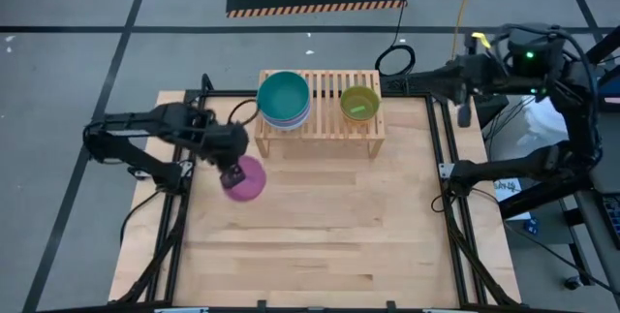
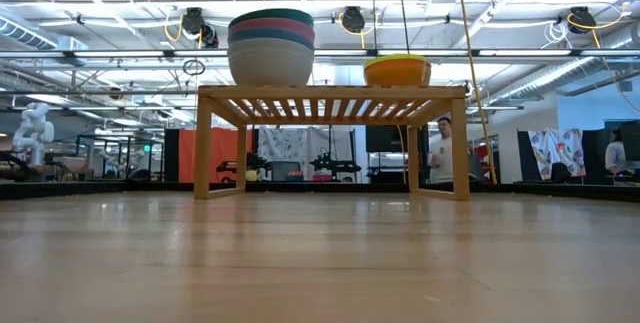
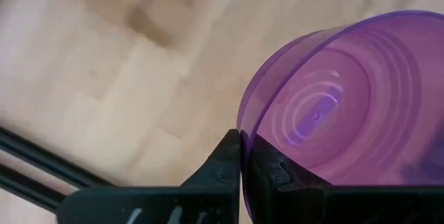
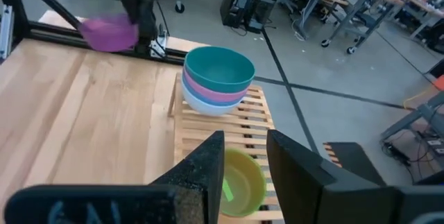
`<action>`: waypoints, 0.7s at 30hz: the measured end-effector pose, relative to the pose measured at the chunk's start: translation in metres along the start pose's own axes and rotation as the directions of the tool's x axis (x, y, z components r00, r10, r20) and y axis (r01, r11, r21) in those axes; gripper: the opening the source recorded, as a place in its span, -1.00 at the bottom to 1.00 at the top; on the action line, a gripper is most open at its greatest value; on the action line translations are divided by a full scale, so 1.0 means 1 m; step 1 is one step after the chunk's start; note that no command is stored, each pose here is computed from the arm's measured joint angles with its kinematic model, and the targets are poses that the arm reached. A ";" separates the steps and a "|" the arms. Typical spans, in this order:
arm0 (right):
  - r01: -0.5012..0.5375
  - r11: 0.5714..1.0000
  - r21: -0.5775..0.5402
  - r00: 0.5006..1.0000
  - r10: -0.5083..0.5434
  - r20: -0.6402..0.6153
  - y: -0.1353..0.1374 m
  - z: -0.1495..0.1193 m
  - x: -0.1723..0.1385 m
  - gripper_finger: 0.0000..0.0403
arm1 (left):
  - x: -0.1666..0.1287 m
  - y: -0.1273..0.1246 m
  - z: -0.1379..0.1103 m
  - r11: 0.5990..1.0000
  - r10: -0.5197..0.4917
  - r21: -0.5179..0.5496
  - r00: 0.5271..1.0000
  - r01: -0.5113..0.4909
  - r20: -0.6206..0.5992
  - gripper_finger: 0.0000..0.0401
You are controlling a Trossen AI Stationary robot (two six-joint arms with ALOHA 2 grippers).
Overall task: Place and stack bowls onto a shelf
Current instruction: Stack the purple bowl on top of the light green bowl on the shelf
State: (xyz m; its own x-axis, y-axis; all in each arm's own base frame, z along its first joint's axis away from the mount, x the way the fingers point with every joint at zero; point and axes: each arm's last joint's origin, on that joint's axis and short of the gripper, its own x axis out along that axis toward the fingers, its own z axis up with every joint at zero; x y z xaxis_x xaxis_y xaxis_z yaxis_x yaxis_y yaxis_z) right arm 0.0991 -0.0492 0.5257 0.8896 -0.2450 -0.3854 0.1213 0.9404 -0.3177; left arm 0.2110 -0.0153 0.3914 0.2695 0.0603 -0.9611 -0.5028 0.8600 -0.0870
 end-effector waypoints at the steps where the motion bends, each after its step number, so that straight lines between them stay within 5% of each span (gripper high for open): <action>1: 0.001 1.000 0.000 1.000 -0.001 0.001 0.002 -0.001 -0.004 -0.48 | 0.001 0.002 0.006 1.000 0.022 0.010 1.000 -0.022 0.008 -0.97; 6: 0.017 0.999 0.048 0.999 -0.019 0.040 0.010 -0.005 -0.028 -0.48 | 0.006 0.010 0.044 0.991 0.085 0.096 0.994 -0.091 0.068 -0.97; 21: 0.000 0.988 0.153 1.000 0.000 0.002 0.029 -0.025 -0.065 -0.48 | -0.028 -0.012 0.134 0.922 -0.030 0.369 0.929 -0.116 0.368 -0.97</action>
State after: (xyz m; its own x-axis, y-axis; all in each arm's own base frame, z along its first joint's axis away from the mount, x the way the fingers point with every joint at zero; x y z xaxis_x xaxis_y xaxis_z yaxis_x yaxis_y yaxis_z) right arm 0.0338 -0.0117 0.5201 0.8904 -0.2448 -0.3838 0.1874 0.9655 -0.1810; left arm 0.3195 0.0411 0.4543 0.5677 0.2161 -0.7943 -0.1920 0.9731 0.1276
